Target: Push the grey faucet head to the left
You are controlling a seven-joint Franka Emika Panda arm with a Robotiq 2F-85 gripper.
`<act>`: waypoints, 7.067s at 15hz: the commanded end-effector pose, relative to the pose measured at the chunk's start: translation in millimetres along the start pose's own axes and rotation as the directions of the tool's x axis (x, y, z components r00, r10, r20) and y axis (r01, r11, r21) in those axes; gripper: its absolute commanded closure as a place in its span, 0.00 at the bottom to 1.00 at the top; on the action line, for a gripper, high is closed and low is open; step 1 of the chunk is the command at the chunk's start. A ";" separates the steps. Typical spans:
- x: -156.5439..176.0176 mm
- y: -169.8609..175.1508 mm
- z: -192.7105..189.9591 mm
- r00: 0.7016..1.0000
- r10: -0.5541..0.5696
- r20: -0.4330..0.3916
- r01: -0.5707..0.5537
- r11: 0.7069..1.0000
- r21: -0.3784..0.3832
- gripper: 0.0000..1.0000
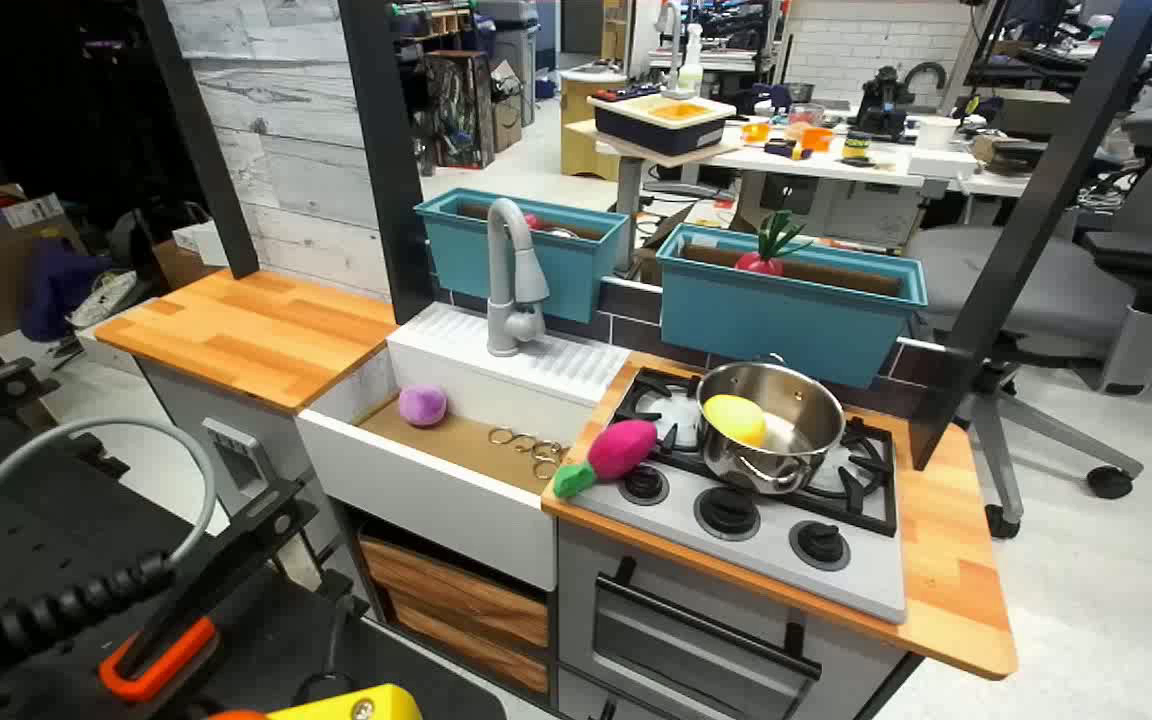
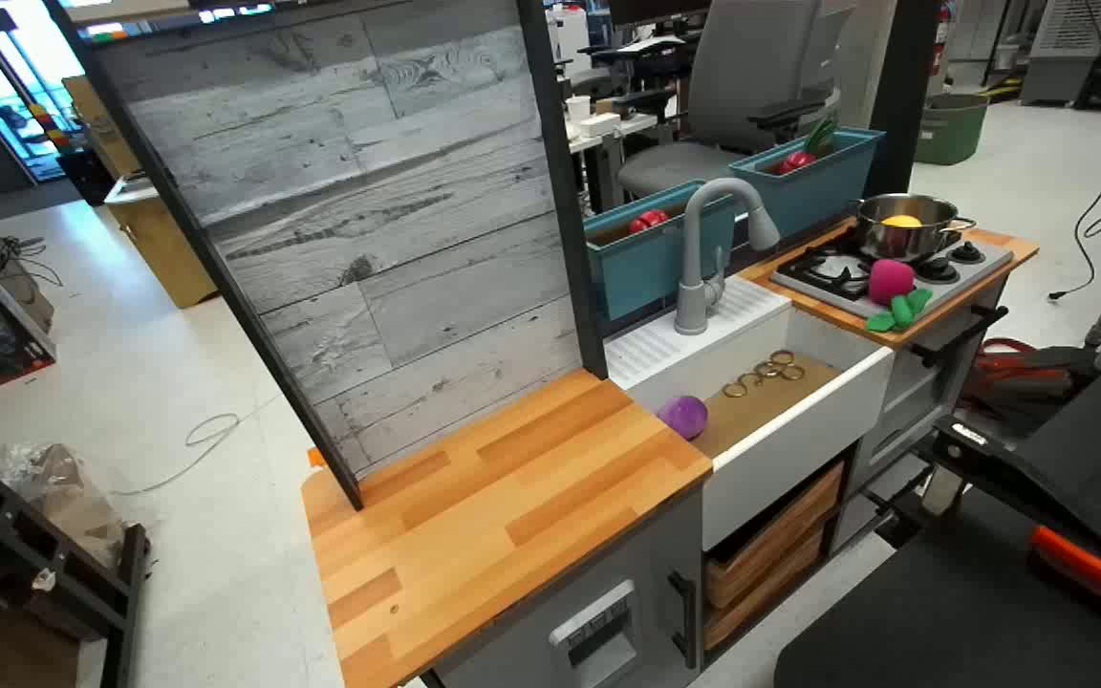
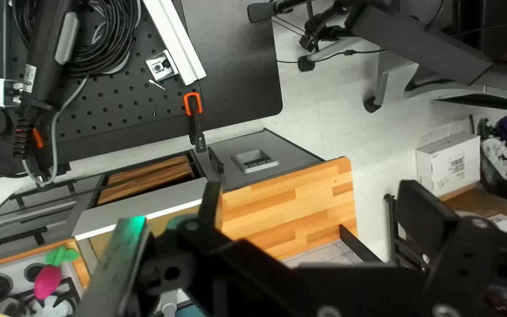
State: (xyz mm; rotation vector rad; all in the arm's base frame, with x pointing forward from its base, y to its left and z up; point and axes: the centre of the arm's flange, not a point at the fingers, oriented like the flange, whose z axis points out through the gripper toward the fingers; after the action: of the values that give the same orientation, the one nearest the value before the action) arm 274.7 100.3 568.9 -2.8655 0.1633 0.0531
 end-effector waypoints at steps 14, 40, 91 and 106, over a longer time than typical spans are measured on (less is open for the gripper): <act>0.1 -0.2 -0.7 1.000 0.000 -0.002 0.000 1.000 0.001 0.00; 233.1 91.4 146.9 0.932 0.035 -0.362 -0.084 0.989 -0.121 0.00; 356.5 137.6 400.0 0.865 0.044 -0.501 0.030 0.990 0.139 0.00; 320.6 110.0 425.0 0.911 -0.065 -0.408 0.130 0.983 0.132 0.00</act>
State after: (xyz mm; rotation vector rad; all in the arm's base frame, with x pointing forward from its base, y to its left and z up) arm 609.5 19.0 124.1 -2.6673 0.2490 -0.6888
